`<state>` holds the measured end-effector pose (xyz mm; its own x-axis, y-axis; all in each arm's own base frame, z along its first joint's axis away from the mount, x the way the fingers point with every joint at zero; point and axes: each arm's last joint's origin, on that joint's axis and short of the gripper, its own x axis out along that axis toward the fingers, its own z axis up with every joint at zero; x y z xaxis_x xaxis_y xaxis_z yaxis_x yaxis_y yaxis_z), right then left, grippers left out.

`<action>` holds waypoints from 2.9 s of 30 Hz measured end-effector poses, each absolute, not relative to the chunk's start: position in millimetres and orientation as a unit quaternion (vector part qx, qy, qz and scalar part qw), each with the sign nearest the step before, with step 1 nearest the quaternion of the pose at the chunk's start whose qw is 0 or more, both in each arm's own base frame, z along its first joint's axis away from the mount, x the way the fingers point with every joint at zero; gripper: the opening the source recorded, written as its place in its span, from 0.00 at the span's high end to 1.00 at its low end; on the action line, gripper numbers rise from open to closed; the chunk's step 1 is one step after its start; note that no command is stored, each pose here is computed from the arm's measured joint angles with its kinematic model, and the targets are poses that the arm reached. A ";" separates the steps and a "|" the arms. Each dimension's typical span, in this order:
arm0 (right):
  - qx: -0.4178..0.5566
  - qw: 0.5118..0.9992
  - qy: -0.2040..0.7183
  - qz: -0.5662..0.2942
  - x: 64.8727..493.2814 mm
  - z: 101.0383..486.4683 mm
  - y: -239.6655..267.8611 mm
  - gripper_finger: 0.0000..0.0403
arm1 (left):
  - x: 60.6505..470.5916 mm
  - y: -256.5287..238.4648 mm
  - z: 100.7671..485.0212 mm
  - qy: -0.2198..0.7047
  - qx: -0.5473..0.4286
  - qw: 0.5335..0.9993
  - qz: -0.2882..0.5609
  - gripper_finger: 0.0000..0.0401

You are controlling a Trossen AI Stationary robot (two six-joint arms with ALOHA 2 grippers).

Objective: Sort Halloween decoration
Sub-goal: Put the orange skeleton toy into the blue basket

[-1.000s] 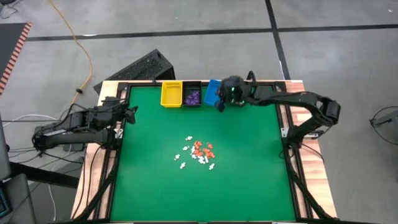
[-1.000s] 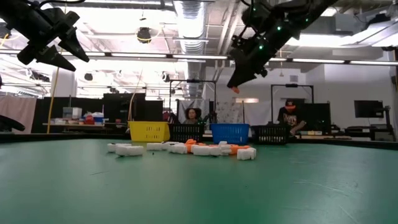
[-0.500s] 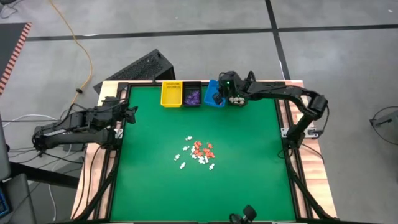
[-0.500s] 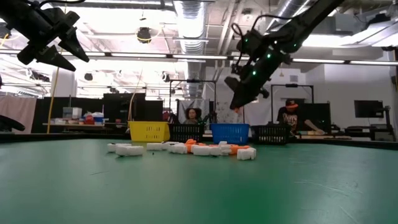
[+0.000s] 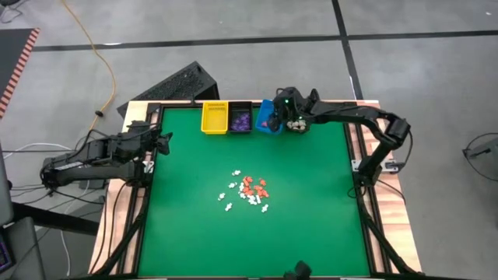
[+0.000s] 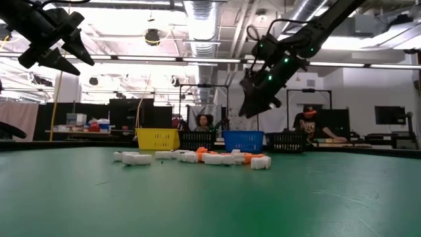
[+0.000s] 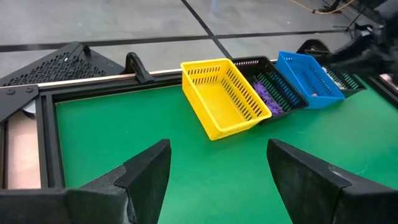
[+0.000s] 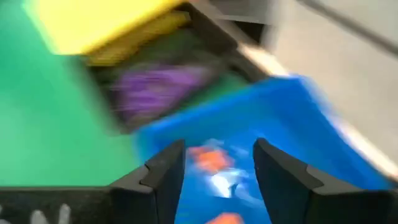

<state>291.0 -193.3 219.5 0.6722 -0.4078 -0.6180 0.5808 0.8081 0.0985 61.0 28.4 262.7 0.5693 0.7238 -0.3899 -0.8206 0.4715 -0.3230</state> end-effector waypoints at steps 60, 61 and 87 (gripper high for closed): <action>0.162 0.856 0.451 -0.194 352.1 135.2 43.9 0.69 | 62.1 26.4 261.1 0.117 -0.267 0.860 0.420 0.36; 0.166 0.855 0.451 -0.196 352.1 135.2 43.9 0.74 | 62.1 26.4 261.0 0.117 -0.267 0.860 0.420 0.36; 0.182 0.873 0.270 -0.364 297.4 246.0 -134.9 0.88 | 60.9 27.8 261.4 0.107 -0.253 0.852 0.446 0.36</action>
